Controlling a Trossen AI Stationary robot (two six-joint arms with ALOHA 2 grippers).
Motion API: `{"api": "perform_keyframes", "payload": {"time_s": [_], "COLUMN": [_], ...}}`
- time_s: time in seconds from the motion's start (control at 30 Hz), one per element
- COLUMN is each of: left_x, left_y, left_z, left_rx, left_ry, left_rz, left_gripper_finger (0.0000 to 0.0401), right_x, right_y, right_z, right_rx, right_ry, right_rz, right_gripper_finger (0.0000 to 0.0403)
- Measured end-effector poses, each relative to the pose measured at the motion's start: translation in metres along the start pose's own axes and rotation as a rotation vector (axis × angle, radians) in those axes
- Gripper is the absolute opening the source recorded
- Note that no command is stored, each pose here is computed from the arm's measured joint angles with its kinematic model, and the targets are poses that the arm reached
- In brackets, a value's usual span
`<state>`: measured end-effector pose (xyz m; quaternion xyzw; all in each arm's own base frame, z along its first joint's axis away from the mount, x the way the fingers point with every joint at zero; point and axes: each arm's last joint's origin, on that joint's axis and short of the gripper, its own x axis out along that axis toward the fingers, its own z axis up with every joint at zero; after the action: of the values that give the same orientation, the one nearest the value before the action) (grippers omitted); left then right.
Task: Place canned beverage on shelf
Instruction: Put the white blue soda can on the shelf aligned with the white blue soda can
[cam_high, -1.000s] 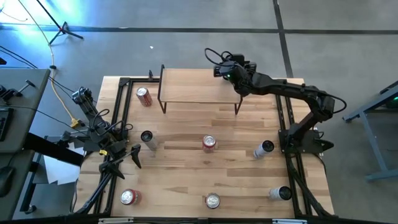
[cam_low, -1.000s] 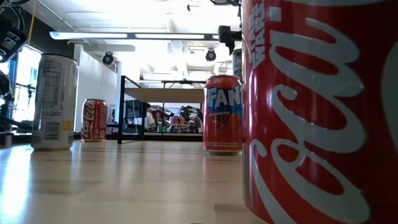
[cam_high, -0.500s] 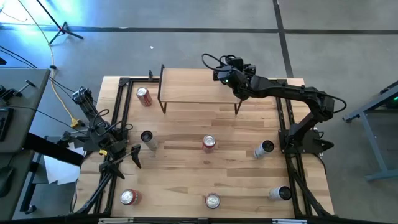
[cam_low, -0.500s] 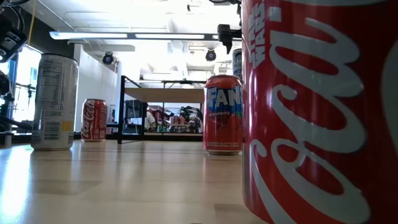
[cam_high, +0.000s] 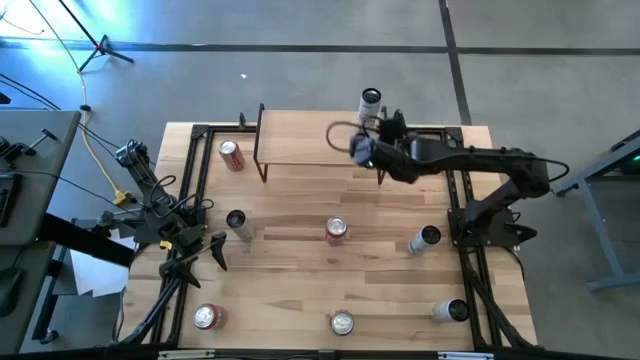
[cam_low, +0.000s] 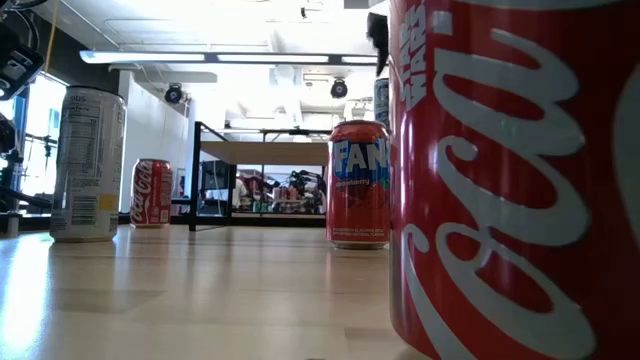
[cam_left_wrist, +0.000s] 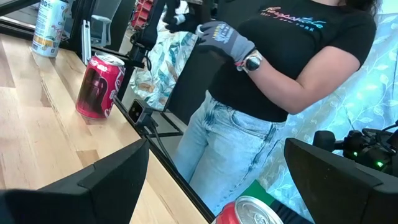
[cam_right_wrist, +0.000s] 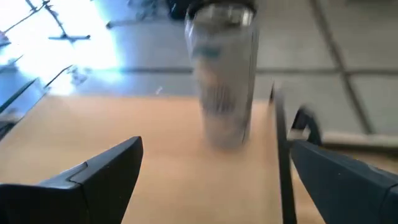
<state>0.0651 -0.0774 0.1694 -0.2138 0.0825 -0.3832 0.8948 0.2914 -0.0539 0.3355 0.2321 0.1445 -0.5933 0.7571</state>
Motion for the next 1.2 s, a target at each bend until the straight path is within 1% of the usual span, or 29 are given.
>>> {"api": "perform_keyframes", "payload": {"time_s": [0.1,0.2,0.37,0.57,0.7,0.87,0.97,1.07,1.2], "left_x": [0.000,0.000,0.000,0.000,0.000,0.000,0.000,0.000,0.000], "left_y": [0.000,0.000,0.000,0.000,0.000,0.000,0.000,0.000,0.000], "left_z": [0.000,0.000,0.000,0.000,0.000,0.000,0.000,0.000,0.000], "left_rx": [0.000,0.000,0.000,0.000,0.000,0.000,0.000,0.000,0.000], "left_ry": [0.000,0.000,0.000,0.000,0.000,0.000,0.000,0.000,0.000], "left_rz": [0.000,0.000,0.000,0.000,0.000,0.000,-0.001,0.000,0.000], "left_gripper_finger": [0.0360,0.0360,0.0360,0.0360,0.0360,0.0360,0.0360,0.0360,0.0360], "right_x": [-0.023,-0.043,-0.072,-0.107,-0.123,-0.139,-0.147,-0.154,-0.164], "right_y": [-0.005,-0.011,-0.022,-0.032,-0.039,-0.048,-0.052,-0.056,-0.057], "right_z": [-0.008,-0.019,-0.043,-0.064,-0.075,-0.084,-0.088,-0.085,-0.075], "right_rx": [0.033,0.052,0.110,0.160,0.199,0.247,0.250,0.245,0.250], "right_ry": [0.103,0.217,0.373,0.450,0.536,0.658,0.722,0.772,0.831], "right_rz": [0.061,0.087,0.036,0.026,-0.007,-0.100,-0.144,-0.184,-0.168], "right_gripper_finger": [0.0399,0.0399,0.0399,0.0399,0.0399,0.0399,0.0399,0.0399,0.0399]}}
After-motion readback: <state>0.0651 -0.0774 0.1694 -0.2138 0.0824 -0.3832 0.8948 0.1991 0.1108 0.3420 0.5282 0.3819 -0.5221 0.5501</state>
